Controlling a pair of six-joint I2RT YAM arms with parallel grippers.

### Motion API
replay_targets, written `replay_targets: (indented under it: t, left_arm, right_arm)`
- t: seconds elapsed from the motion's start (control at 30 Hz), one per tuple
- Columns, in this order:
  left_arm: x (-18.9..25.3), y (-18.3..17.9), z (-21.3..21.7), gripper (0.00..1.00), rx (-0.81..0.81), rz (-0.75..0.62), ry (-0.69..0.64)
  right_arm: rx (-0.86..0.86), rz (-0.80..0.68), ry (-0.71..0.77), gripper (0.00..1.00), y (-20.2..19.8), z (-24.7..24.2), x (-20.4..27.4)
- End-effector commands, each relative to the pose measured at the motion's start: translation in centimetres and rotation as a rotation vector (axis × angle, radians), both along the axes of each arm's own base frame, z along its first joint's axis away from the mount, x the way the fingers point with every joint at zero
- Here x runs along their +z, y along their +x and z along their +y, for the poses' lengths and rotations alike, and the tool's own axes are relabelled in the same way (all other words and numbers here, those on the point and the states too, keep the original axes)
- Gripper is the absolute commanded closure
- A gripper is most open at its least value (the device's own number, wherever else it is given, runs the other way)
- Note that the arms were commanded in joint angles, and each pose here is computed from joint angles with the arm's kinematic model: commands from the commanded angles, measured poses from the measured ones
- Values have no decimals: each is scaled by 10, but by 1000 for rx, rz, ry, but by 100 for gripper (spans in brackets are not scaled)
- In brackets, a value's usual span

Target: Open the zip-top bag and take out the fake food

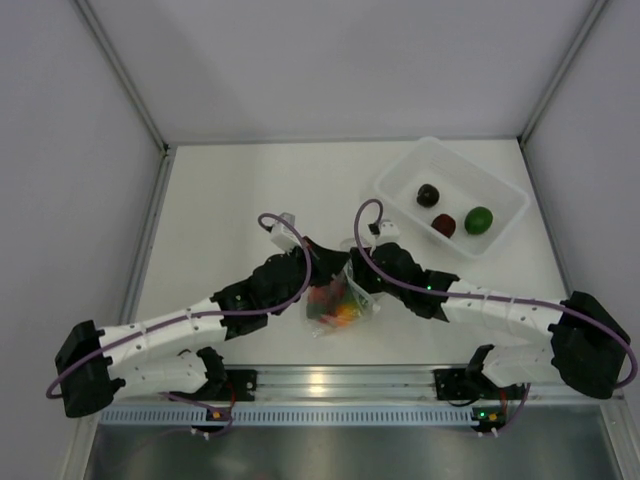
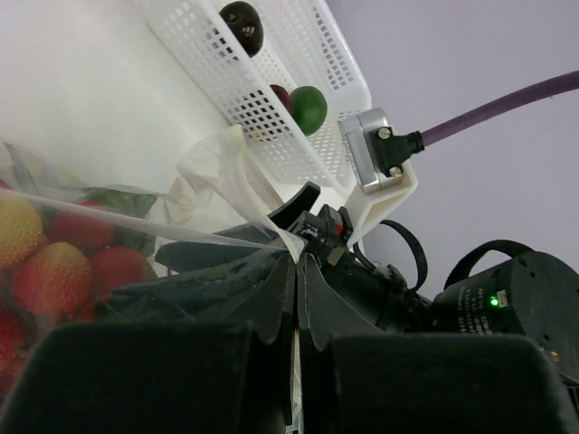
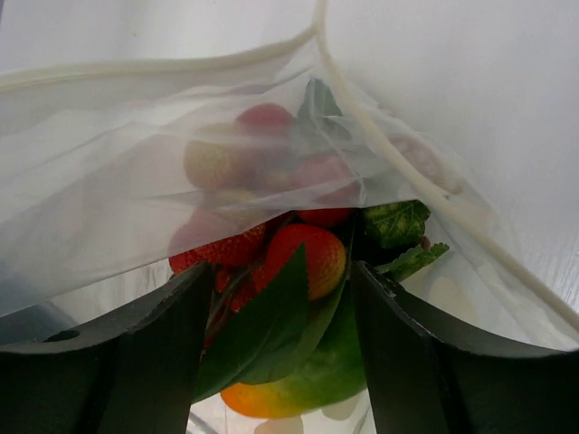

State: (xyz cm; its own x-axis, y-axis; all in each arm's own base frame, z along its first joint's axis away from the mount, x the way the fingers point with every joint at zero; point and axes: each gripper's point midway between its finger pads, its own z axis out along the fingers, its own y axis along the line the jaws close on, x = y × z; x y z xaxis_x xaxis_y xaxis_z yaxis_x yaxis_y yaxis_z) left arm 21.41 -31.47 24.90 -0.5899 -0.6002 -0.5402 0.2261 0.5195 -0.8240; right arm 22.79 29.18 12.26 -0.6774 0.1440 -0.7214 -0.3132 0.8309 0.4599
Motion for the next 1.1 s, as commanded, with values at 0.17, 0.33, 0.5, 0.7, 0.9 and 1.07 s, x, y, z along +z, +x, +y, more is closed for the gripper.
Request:
replay_targets:
  t: [0.17, 0.33, 0.5, 0.7, 0.9, 1.07]
  left_arm:
    - [-22, -1, -10, 100, 20, 25, -33]
    - [-11, -13, -33, 100, -39, -10, -9]
    - [-21, -18, -41, 100, -46, -9, 24]
    - [-29, -22, -45, 100, -48, -34, 78]
    - [-8, -33, -56, 100, -102, -122, 113]
    - [12, -40, -65, 100, -161, -190, 146]
  right_arm:
    - [78, 11, -39, 32, -9, 10, -18]
    - [92, 3, 5, 29, -8, 21, -14]
    - [101, -13, 49, 29, -13, 25, -5]
    - [158, -36, 92, 34, -32, 34, 8]
    - [210, -68, 213, 44, -48, 39, 20]
    - [226, -92, 367, 48, -55, 44, 47]
